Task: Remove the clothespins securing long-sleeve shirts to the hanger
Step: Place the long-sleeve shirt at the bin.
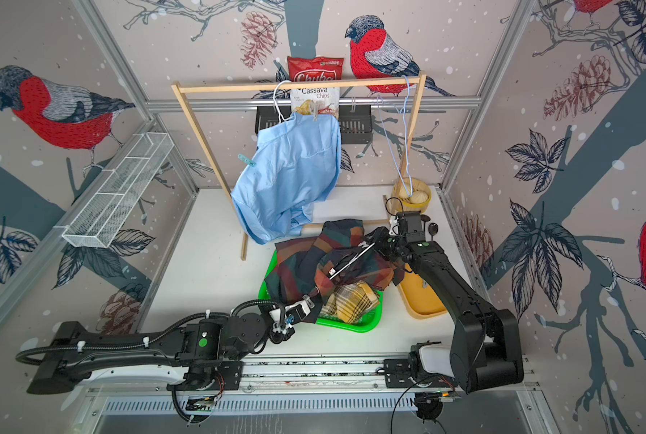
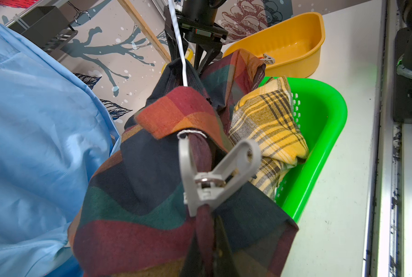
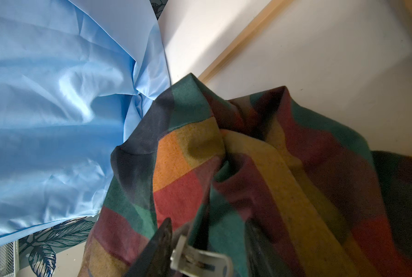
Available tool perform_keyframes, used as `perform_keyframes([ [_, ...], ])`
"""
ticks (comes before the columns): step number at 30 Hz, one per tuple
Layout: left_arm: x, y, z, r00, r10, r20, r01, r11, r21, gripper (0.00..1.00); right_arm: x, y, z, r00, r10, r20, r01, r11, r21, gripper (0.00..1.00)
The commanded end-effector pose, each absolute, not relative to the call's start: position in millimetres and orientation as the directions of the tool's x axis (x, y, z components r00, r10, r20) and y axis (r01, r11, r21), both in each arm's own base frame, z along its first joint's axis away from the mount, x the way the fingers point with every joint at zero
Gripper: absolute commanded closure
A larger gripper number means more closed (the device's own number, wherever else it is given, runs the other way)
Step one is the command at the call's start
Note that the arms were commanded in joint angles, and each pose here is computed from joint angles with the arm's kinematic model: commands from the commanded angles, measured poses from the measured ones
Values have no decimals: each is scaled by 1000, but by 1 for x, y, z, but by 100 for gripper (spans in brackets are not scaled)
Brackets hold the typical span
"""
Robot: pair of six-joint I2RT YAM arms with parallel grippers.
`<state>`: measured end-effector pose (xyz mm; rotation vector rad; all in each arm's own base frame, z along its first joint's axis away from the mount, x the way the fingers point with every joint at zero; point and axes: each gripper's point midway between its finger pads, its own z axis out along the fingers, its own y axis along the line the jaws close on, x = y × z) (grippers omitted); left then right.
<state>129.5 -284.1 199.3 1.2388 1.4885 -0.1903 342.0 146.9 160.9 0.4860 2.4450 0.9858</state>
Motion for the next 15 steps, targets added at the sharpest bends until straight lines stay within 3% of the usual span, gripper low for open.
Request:
perform_keyframes([
  [1, 128, -288, 201, 189, 559, -807, 764, 433, 479, 100, 345, 152, 165, -837, 467, -284, 124, 668, 734, 55],
  [15, 123, -292, 192, 190, 578, -794, 773, 410, 483, 100, 344, 151, 165, -840, 467, -275, 126, 663, 738, 69],
])
